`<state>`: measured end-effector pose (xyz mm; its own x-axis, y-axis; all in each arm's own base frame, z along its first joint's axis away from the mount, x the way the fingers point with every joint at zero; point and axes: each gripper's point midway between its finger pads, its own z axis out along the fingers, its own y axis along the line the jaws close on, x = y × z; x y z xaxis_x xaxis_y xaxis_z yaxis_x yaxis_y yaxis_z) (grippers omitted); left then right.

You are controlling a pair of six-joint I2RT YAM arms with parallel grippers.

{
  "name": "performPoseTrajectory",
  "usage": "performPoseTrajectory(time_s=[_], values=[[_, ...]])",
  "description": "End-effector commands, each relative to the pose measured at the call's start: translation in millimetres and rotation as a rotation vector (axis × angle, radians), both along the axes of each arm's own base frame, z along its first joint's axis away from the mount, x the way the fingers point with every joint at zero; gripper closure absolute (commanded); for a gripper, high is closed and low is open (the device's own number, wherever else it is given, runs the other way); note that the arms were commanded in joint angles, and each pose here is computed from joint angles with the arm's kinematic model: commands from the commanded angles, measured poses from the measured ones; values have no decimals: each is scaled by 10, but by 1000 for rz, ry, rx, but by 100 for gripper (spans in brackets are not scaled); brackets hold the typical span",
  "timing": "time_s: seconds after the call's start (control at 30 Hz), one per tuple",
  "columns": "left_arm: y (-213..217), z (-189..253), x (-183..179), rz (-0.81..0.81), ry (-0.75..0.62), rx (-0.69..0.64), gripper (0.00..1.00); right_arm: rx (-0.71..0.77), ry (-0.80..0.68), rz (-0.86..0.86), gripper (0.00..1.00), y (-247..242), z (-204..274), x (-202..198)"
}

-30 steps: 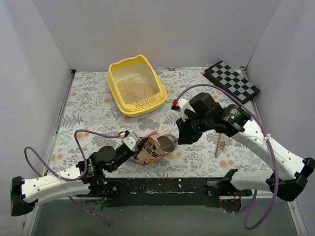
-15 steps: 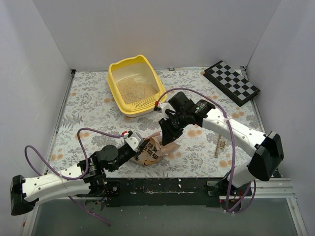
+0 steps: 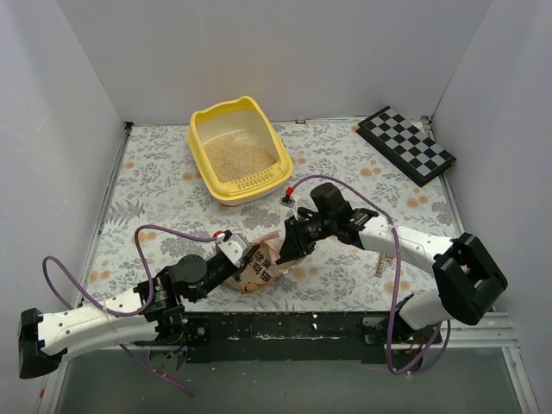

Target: Fill the litter box with clean litter

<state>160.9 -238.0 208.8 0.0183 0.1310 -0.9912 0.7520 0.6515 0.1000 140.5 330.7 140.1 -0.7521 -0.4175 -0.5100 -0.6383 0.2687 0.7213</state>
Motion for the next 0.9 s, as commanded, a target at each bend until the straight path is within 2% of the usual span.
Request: performPoseTrajectory(time_s=[0.0, 0.4, 0.87], values=[[-25, 286, -2, -5, -32, -78, 100, 256, -53, 50, 99, 147, 503, -120], [-53, 211, -1, -13, -32, -48, 100, 401, -52, -62, 99, -176, 709, -215], [-136, 144, -83, -84, -41, -27, 100, 417, 25, -267, 99, -659, 653, -163]])
